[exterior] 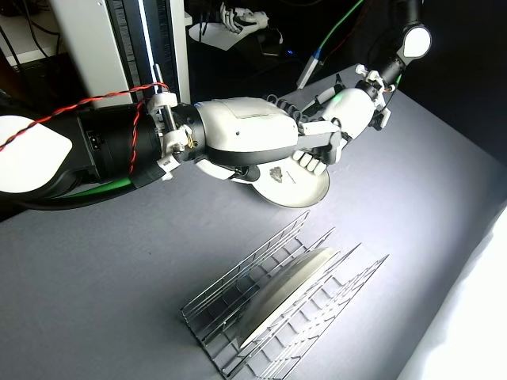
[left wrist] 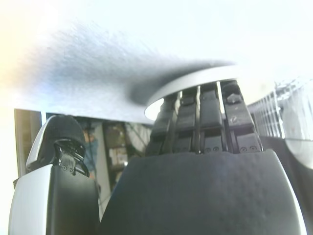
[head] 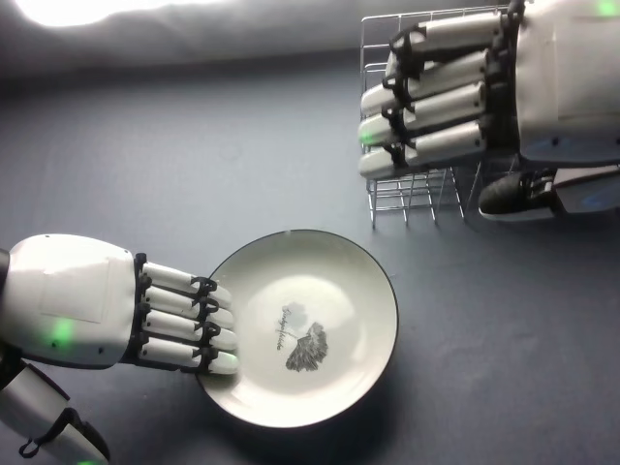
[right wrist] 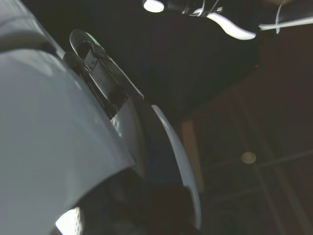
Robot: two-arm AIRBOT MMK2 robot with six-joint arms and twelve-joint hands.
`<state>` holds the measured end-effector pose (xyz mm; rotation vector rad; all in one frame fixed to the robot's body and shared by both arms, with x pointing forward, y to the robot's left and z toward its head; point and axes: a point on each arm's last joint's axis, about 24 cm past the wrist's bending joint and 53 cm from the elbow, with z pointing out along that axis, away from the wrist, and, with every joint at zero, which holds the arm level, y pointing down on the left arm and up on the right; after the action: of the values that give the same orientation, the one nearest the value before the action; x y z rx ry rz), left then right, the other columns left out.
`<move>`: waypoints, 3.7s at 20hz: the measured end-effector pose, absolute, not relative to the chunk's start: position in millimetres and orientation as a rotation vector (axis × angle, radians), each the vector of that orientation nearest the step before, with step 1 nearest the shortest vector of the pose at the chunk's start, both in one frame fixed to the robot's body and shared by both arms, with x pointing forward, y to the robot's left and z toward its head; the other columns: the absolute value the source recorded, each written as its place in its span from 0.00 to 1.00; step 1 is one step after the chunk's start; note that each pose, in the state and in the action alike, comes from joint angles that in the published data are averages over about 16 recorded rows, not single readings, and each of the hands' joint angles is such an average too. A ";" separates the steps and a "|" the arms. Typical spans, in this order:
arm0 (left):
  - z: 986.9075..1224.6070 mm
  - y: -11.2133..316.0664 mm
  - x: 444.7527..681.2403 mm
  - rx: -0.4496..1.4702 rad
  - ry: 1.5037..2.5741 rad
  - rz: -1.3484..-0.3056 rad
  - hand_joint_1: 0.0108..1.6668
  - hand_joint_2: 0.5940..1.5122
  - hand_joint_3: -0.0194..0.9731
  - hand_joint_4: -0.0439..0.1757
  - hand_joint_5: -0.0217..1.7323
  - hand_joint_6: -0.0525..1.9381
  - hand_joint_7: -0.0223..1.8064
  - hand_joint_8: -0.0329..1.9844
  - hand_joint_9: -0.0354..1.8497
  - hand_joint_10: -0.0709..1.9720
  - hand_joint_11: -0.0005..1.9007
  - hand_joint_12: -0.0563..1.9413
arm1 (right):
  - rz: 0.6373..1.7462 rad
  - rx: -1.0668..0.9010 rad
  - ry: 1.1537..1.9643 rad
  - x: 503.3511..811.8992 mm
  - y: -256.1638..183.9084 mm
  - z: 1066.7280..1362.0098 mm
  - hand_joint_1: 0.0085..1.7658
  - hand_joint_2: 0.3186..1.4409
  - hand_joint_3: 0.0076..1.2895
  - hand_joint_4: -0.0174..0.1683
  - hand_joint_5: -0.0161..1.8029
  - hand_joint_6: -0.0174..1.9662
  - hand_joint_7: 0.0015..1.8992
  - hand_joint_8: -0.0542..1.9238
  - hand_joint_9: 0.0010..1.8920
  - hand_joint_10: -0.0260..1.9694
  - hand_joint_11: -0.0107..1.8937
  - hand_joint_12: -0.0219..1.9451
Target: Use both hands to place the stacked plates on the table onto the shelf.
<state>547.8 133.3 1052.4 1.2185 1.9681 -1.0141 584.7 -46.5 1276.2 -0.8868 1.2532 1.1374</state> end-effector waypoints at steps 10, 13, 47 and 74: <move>1033.5 143.7 533.5 1.175 2.031 -1.044 0.00 0.59 0.03 0.16 0.05 0.01 0.05 0.01 0.06 0.03 0.01 0.11 | 1.112 -0.993 1.238 570.5 -47.4 1262.2 0.56 0.69 0.00 0.11 0.25 0.02 0.21 0.04 0.20 0.04 0.01 0.58; 1030.1 145.5 529.6 1.160 2.047 -1.055 0.00 0.59 0.03 0.15 0.05 0.01 0.05 0.01 0.06 0.03 0.01 0.11 | 1.100 -1.032 1.235 566.2 -47.1 1256.9 0.55 0.68 0.00 0.11 0.23 0.02 0.19 0.04 0.18 0.03 0.01 0.54; 1025.8 147.5 523.4 1.162 2.062 -1.069 0.00 0.61 0.03 0.15 0.03 0.01 0.04 0.01 0.04 0.02 0.01 0.06 | 1.093 -1.176 1.396 559.8 61.3 1151.8 0.64 0.45 0.01 0.12 0.02 0.02 0.01 0.04 0.01 0.02 0.01 0.19; 1026.8 144.9 519.9 1.193 2.049 -1.082 0.00 0.60 0.03 0.15 0.02 0.01 0.04 0.01 0.05 0.03 0.01 0.06 | 1.070 -1.119 1.407 589.7 111.3 1145.0 0.61 0.52 0.01 0.13 0.28 0.03 0.29 0.04 0.26 0.08 0.03 0.71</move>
<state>519.9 144.9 1026.8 1.1931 2.0492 -1.0823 589.7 111.3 1145.0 -1.1193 1.4068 1.0703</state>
